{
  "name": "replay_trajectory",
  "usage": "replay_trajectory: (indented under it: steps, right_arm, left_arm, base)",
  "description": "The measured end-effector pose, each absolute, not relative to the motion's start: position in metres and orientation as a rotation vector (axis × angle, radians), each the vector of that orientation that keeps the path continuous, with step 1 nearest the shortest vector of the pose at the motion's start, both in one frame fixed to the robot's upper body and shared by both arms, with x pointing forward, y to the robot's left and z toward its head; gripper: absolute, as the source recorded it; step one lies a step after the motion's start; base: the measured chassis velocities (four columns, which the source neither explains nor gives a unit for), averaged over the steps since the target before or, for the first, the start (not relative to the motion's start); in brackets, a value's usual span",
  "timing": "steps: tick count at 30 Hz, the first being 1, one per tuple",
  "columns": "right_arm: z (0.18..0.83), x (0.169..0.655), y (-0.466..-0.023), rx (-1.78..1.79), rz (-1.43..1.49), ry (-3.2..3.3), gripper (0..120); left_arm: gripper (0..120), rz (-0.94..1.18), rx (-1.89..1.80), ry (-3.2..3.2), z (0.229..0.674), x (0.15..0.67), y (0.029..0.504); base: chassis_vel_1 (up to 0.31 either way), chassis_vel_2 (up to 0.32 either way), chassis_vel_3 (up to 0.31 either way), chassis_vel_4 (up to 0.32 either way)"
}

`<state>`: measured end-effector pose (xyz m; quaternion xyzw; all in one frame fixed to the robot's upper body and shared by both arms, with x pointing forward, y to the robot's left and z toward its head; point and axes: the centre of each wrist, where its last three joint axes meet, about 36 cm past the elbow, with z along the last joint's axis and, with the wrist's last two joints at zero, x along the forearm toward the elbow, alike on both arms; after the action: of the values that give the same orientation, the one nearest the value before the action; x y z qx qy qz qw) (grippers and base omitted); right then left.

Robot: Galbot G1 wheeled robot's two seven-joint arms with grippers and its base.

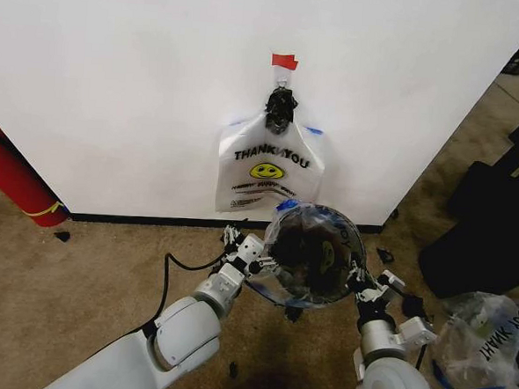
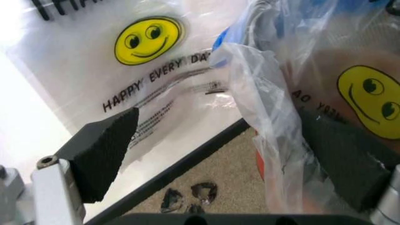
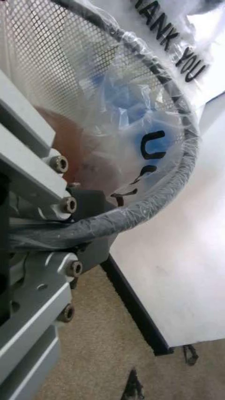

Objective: Pick up the garbage bag from the wall and place it over the trash bin.

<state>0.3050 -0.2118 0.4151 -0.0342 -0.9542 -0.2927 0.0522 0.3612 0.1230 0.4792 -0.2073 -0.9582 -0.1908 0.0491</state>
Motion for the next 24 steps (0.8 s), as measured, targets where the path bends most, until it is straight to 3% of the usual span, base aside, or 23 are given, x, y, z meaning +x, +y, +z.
replay_trajectory:
  steps: [24]
  right_arm:
    - [0.414,0.309,-0.212,-0.093,-0.894,-2.907,0]
  left_arm:
    - [98,-0.476,-0.612,-2.977,0.495,0.362,0.138]
  base:
    - [0.0,0.0,0.0,0.0]
